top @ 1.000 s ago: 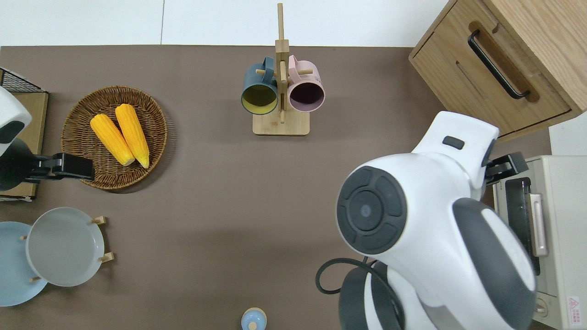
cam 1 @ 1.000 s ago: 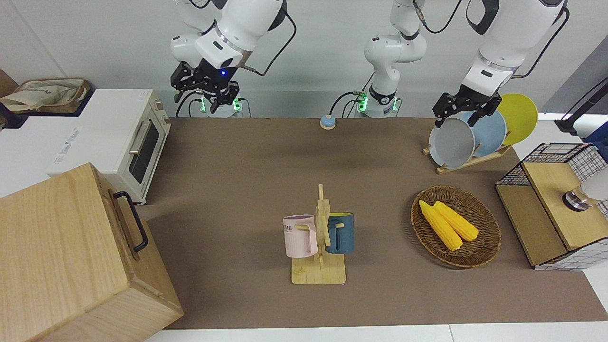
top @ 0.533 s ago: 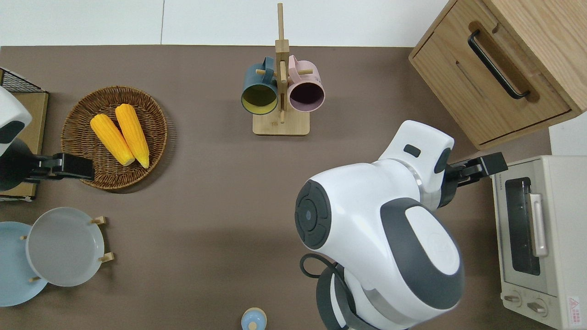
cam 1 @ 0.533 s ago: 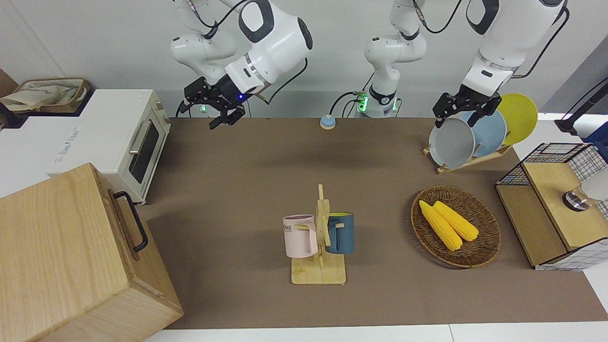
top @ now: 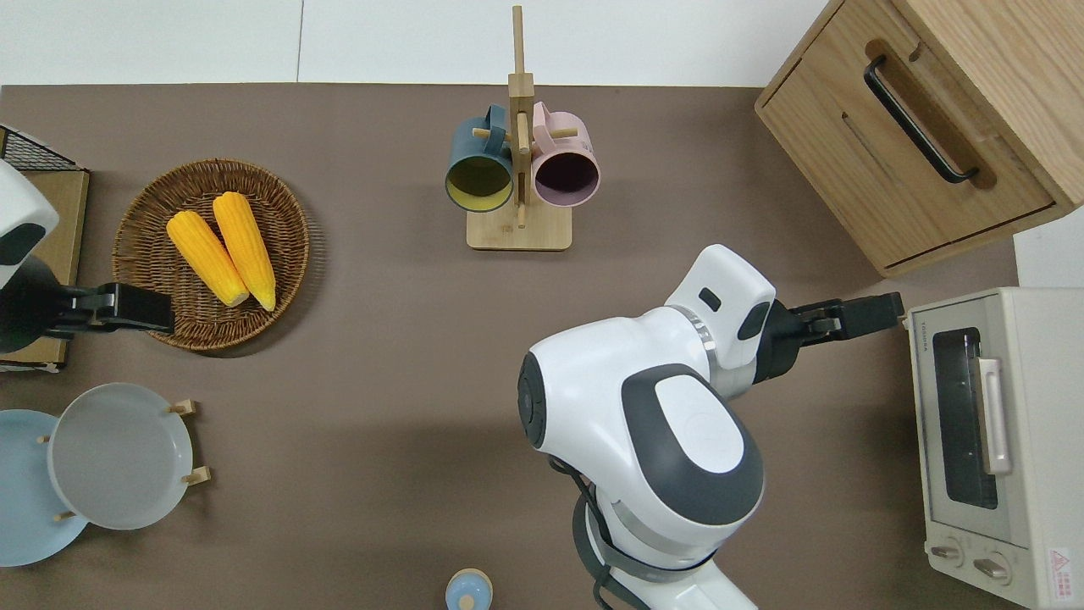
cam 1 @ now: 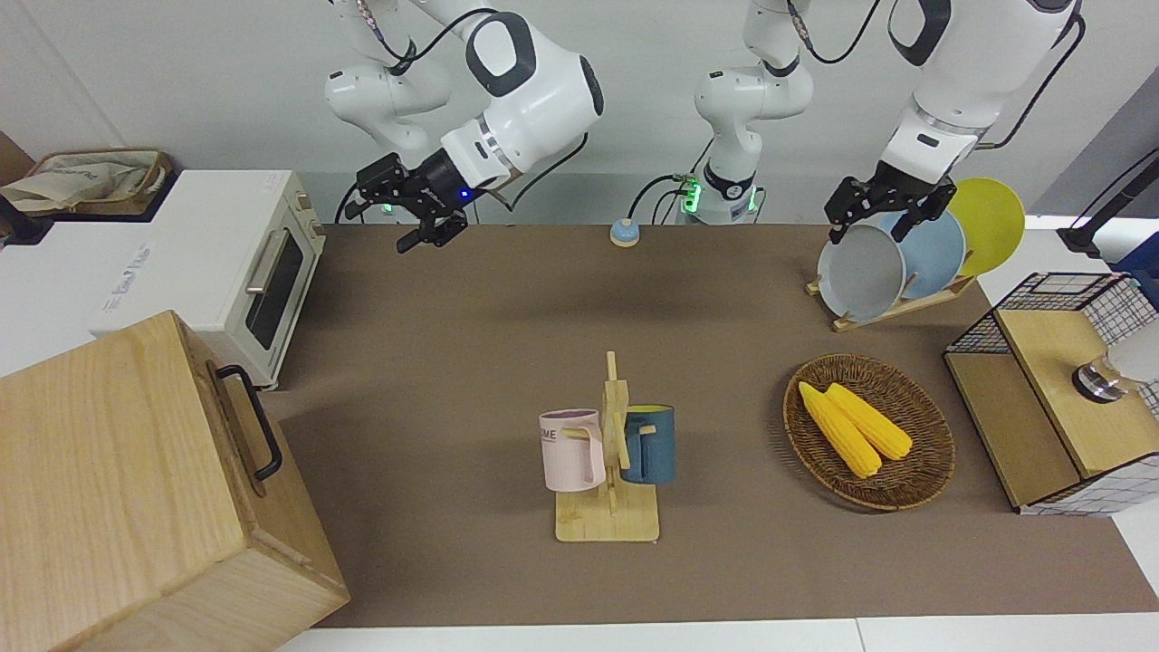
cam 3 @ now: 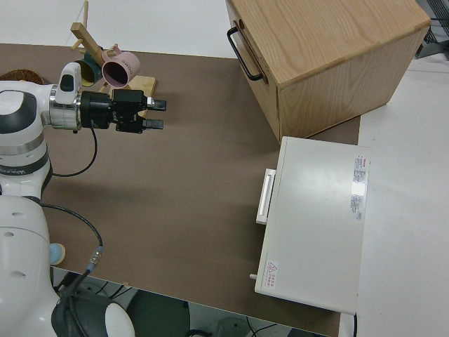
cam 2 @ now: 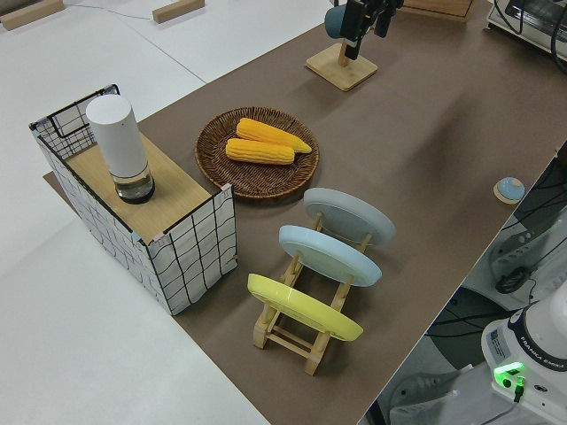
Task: Slide drawer open with right arm
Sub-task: 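Raise the right arm and move the right gripper toward the drawer handle, then reach the right gripper to the black drawer handle and grasp it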
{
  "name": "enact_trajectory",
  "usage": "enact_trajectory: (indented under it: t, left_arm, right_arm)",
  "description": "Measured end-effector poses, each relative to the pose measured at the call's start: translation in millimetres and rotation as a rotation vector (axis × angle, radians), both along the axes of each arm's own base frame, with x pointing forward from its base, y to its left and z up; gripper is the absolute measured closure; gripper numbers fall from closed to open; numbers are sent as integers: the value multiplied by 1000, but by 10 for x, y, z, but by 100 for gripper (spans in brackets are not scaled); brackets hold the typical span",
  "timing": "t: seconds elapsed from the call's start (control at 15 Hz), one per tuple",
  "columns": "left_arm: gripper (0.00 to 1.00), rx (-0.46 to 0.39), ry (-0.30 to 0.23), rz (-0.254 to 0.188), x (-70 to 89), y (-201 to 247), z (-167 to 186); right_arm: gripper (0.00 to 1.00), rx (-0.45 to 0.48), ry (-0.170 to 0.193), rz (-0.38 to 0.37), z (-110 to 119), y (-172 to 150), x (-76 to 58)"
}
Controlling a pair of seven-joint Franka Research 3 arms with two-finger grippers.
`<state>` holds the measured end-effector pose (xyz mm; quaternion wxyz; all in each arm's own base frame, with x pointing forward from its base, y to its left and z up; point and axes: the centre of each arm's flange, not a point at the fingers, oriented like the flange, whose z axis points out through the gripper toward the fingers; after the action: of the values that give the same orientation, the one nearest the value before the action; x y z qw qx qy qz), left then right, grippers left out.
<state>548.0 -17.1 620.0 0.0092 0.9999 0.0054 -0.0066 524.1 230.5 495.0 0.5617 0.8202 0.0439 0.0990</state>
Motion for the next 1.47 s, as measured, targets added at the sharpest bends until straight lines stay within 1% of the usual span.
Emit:
enact_trajectory:
  t: [0.13, 0.2, 0.4, 0.53, 0.6, 0.73, 0.8, 1.07, 1.33, 1.47]
  left_arm:
    - [0, 0, 0, 0, 0, 0, 0]
    - [1, 0, 0, 0, 0, 0, 0]
    - [0, 0, 0, 0, 0, 0, 0]
    - [0, 0, 0, 0, 0, 0, 0]
    - [0, 0, 0, 0, 0, 0, 0]
    - [0, 0, 0, 0, 0, 0, 0]
    - [0, 0, 0, 0, 0, 0, 0]
    - [0, 0, 0, 0, 0, 0, 0]
    - [0, 0, 0, 0, 0, 0, 0]
    - [0, 0, 0, 0, 0, 0, 0]
  right_arm:
    - [1, -36, -25, -1, -139, 15, 39]
    - [1, -57, -29, 4, -188, 18, 59]
    - [1, -100, -27, 14, -286, 30, 94]
    - [1, -139, -24, 39, -339, 75, 104]
    - [1, -168, -12, 60, -355, 96, 110]
    - [1, -232, 32, 107, -360, 129, 130]
    - [1, -252, 45, 122, -355, 141, 137]
    - [1, -303, 69, 157, -369, 172, 164]
    - [1, -369, 130, 220, -399, 157, 269]
    - [1, -380, 148, 241, -415, 115, 330]
